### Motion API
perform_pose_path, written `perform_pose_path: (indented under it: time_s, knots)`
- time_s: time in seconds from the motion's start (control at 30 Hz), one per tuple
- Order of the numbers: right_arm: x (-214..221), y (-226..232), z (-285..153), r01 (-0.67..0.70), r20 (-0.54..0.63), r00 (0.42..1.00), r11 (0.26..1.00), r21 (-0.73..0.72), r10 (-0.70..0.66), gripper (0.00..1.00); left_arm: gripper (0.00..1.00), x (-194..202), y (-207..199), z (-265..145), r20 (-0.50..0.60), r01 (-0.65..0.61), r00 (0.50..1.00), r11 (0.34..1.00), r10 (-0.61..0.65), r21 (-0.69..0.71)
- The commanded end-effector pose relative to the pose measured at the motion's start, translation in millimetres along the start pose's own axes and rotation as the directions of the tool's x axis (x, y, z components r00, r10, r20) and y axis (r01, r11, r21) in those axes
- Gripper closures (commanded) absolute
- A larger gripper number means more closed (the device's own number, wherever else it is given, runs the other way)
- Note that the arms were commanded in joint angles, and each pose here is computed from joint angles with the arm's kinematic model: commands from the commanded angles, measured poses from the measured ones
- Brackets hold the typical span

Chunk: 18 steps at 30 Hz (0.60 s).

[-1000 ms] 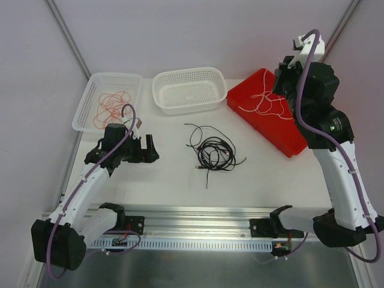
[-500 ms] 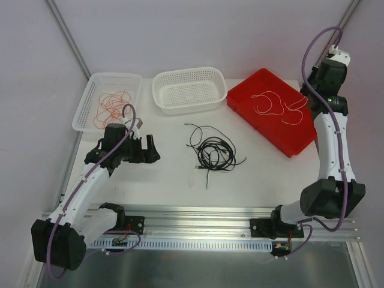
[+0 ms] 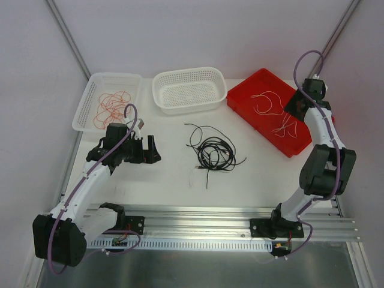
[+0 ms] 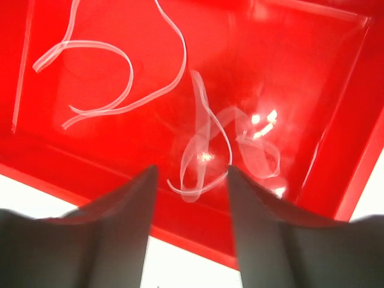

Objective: Untangle the cables

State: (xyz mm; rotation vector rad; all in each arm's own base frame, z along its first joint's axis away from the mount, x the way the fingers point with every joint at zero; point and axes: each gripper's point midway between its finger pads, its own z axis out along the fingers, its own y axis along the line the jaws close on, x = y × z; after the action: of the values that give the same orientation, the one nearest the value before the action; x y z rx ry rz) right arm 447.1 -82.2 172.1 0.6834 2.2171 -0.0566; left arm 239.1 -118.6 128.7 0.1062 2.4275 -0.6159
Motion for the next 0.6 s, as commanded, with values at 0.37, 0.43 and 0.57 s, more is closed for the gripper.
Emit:
perform_pose_path:
  time_s: [0.37,0.43,0.57]
  knots:
    - [52,52,-110,0.104,0.013,0.995,0.978,-0.182,-0.103,0.23,0.01,-4,-6,-1,0.013,-0.022,1.0,0.999,0.022,0.035]
    - [66,70,-124,0.157,0.013,0.987,0.955,-0.25,-0.159,0.24,0.01,-4,-6,-1,0.012,-0.022,1.0,0.999,0.021,0.034]
    - [115,121,-165,0.277,0.009,0.952,0.852,-0.444,-0.305,0.28,0.01,-5,-5,-2,0.016,-0.021,1.0,0.999,0.021,0.025]
